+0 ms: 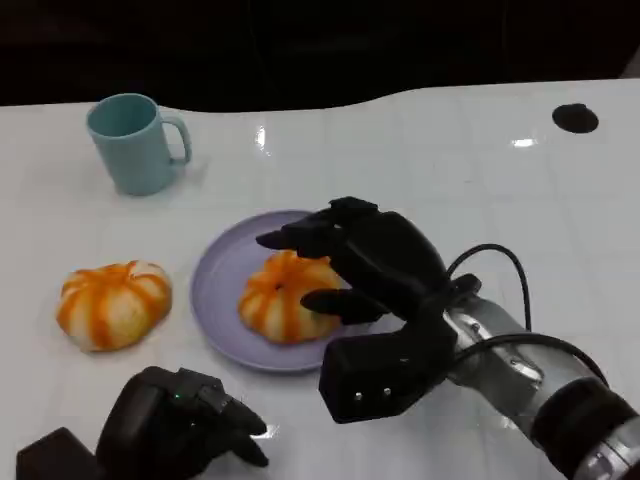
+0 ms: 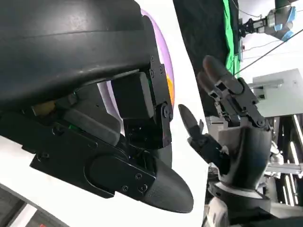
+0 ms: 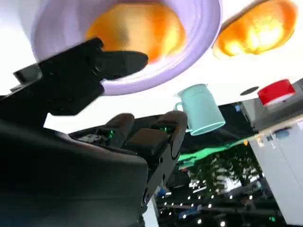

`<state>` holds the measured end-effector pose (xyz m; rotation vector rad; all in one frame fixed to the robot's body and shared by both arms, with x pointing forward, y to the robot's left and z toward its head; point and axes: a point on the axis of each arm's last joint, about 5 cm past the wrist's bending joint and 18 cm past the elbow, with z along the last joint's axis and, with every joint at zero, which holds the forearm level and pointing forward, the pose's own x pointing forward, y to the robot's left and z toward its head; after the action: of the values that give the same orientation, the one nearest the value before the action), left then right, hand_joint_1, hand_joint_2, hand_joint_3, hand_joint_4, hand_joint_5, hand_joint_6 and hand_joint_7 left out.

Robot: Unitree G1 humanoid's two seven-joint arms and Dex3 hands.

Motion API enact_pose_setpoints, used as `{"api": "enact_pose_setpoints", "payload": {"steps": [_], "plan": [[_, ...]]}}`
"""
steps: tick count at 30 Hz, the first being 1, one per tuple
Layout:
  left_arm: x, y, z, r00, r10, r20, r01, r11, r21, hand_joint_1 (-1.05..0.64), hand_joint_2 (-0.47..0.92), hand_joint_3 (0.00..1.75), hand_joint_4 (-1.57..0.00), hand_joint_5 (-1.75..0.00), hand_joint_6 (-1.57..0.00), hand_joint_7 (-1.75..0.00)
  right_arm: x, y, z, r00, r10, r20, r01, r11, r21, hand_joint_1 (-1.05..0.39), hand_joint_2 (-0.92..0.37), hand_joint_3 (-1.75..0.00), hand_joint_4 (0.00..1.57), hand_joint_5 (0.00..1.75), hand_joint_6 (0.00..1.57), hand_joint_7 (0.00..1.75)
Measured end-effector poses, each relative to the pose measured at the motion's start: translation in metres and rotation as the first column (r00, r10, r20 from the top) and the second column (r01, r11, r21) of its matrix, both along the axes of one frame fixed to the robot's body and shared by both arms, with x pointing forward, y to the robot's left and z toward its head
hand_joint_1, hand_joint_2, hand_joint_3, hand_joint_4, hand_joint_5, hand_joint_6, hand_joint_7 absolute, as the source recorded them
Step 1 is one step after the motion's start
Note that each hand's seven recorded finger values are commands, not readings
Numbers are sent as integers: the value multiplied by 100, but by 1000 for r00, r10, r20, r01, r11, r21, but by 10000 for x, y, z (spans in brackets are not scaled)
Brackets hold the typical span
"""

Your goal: Grasp the bread from the table and place it into the plate.

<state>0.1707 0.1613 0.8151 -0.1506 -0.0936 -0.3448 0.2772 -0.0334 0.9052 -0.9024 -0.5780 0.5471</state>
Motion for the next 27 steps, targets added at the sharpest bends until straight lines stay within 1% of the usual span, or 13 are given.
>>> {"api": "enact_pose_setpoints", "payload": {"steps": [6,7,11,14,16,18,19,21,23,25,27], "plan": [[3,2,0,1000,1,0,-1,1000,0,-105,89,0,-145,-63,-157,-23,-82,-153,-26,999,-9,-42,9,1000,7,-39,-92,-6,1,55,44,0],[4,2,0,1000,1,0,-1,1000,-1,-105,89,0,-145,-63,-157,-23,-92,-174,-22,999,-8,-44,9,1000,12,-37,-92,-6,4,57,46,1],[9,-3,2,1000,1,1,-1,1000,-2,-105,89,0,-145,-63,-157,-23,-160,-333,-4,999,-16,-46,20,995,98,-35,-92,-6,13,62,50,3],[10,-2,1,1000,2,1,-2,1000,-2,-105,89,0,-146,-63,-157,-23,-223,-455,-18,998,-20,-67,31,986,166,-30,-92,-6,20,65,54,5],[10,-4,1,1000,2,1,-2,1000,-3,-105,89,0,-146,-63,-157,-23,-268,-541,-25,996,-20,-89,39,976,216,-26,-92,-7,24,66,57,6],[10,-3,-1,1000,2,0,-2,1000,-2,-105,90,0,-146,-63,-157,-23,-308,-617,-27,994,-10,-108,38,964,263,-24,-92,-8,28,67,60,7],[10,-3,-1,1000,2,-1,-2,1000,-3,-105,90,0,-146,-63,-157,-23,-329,-661,-28,993,-4,-114,37,956,291,-21,-92,-9,33,69,62,8],[11,-3,-3,1000,2,-2,-2,1000,-3,-105,90,0,-146,-63,-157,-23,-371,-754,-38,992,11,-124,32,938,345,-20,-92,-10,38,71,64,9],[9,-1,-6,1000,2,-4,-2,1000,-2,-105,90,0,-146,-63,-157,-23,-408,-826,-47,990,25,-141,31,923,384,-20,-92,-15,42,72,66,9],[10,-2,-8,1000,2,-5,-2,1000,-2,-105,90,0,-145,-63,-157,-23,-461,-890,-51,984,42,-175,36,906,422,-22,-91,-17,46,73,69,10],[9,-2,-10,1000,2,-7,-2,1000,-2,-105,90,0,-145,-63,-157,-23,-512,-950,-42,974,54,-218,51,892,449,-22,-90,-17,49,75,71,11]]}}
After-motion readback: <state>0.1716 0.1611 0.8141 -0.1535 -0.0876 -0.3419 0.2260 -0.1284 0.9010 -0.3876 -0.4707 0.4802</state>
